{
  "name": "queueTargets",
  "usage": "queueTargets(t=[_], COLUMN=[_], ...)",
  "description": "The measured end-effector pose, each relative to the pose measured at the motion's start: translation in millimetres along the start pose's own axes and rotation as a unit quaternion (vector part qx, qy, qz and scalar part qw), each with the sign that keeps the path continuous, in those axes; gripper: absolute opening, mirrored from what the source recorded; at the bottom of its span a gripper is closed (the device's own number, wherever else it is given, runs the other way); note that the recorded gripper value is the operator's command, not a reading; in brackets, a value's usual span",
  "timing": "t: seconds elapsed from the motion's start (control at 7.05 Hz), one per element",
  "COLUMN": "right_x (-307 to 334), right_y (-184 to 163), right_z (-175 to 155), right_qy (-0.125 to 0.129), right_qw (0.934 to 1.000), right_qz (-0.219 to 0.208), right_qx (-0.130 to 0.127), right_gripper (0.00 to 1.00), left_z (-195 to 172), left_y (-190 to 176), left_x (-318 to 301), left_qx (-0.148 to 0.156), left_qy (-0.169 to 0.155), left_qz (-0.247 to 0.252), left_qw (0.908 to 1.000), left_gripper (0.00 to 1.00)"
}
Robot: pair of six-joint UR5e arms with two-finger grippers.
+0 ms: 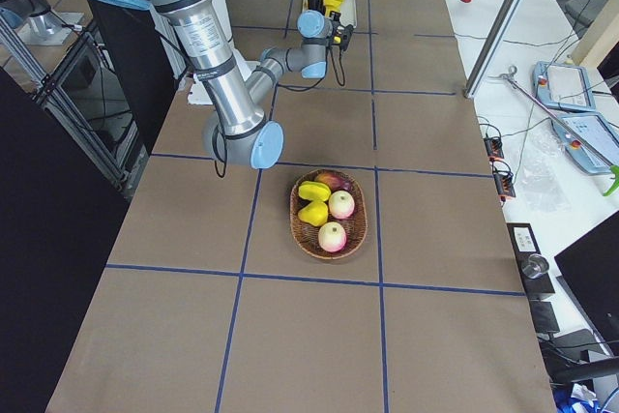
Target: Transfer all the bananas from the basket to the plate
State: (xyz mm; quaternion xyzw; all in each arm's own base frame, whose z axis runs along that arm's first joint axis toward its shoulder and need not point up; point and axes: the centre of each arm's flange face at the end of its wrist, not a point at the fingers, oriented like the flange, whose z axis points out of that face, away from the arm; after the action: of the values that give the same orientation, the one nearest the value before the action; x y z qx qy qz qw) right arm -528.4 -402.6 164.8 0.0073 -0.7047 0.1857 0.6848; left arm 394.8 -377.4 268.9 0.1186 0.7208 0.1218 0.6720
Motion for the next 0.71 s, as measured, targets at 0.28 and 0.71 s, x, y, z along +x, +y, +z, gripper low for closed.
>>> queueTargets(t=[0.28,0.71], right_x=[10,13], right_y=[-16,-43], right_z=[11,4], right_qy=[0.082,0.191], right_qw=[0.9951,0.9771], right_qz=[-0.051,-0.093], right_qx=[0.017,0.013], right_gripper=[1.00,1.00], left_z=[-15,-43], left_y=[1,-12], left_x=[-31,-65], left_qx=[0.008,0.025], left_qy=[-0.031,-0.086], left_qz=[-0.019,-0.044], left_qw=[0.9993,0.9949], left_gripper=[0.04,0.04])
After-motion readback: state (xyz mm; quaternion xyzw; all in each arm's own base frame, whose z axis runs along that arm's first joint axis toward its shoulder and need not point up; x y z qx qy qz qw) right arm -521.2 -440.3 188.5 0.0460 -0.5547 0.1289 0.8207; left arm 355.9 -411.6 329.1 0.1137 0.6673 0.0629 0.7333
